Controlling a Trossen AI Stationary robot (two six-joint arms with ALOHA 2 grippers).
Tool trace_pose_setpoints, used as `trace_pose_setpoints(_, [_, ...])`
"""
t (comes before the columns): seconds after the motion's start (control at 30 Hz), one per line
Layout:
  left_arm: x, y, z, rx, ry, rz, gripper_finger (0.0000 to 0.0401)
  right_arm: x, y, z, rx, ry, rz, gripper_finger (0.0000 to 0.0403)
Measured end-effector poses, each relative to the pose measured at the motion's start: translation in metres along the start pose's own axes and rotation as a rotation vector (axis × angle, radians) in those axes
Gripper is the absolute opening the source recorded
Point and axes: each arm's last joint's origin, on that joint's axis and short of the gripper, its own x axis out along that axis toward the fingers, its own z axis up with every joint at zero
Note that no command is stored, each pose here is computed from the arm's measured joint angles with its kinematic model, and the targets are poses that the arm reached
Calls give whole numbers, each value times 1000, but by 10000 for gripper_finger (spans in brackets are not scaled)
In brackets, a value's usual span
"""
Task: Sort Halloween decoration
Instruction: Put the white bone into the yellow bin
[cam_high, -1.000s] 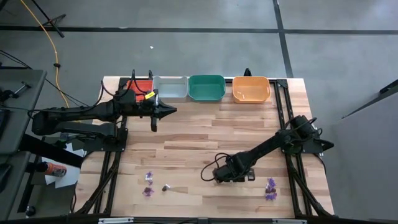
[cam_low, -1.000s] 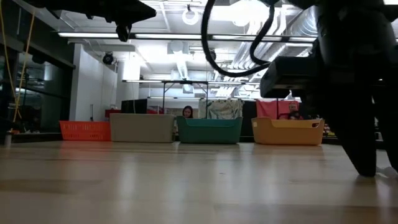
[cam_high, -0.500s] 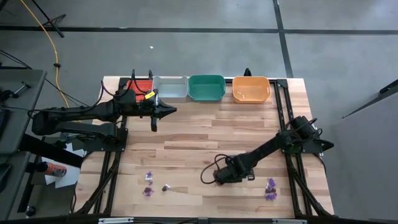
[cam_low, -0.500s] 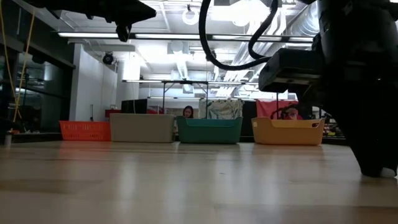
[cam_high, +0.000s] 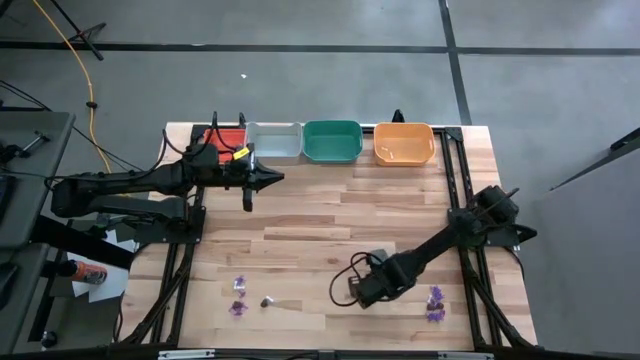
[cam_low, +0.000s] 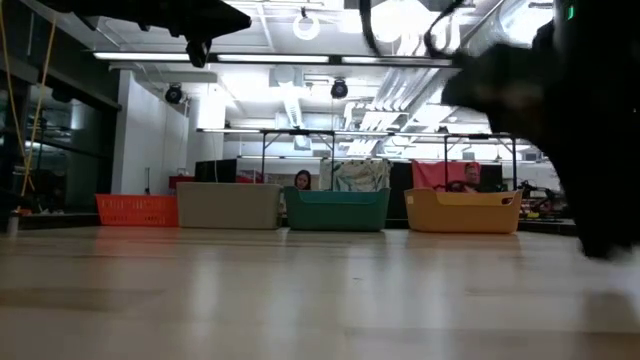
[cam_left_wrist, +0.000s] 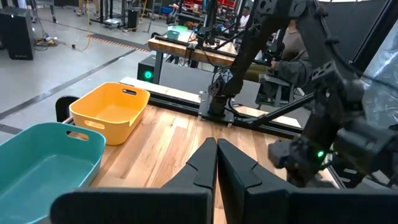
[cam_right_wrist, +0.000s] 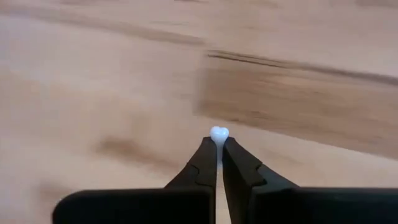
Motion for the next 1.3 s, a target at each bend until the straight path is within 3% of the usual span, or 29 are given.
trace_pose_setpoints(0.13, [0, 0, 0, -42, 3, -16, 3, -26, -1, -2, -92, -63, 102, 1])
trace_pose_setpoints(0.27, [-1, -4, 1, -48, 16, -122, 3, -56, -2, 1, -233, -175, 215, 0])
trace_pose_setpoints(0.37, [-2, -6, 2, -46, 15, -185, 3, -70, -3, 13, -348, -276, 231, 0])
trace_pose_setpoints(0.6, [-2, -7, 3, -95, 10, -196, 3, -77, 14, 79, -700, -338, 172, 0])
trace_pose_setpoints(0.77, [-2, -4, 3, -97, -9, -121, 3, -56, 15, 141, -951, -322, 249, 0])
trace_pose_setpoints(0.9, [-2, -2, 4, -127, -33, -35, 3, -45, -4, 188, -1017, -323, 416, 0])
trace_pose_setpoints(1.03, [-2, -1, 6, -140, -67, 17, 3, -51, -29, 218, -1036, -419, 625, 0])
trace_pose_setpoints(1.2, [-2, -1, 11, -125, -116, 29, 3, -81, -50, 234, -1008, -630, 900, 0])
trace_pose_setpoints(1.3, [-2, -2, 14, -46, -147, 23, 1, -104, -53, 232, -1036, -796, 1012, 0])
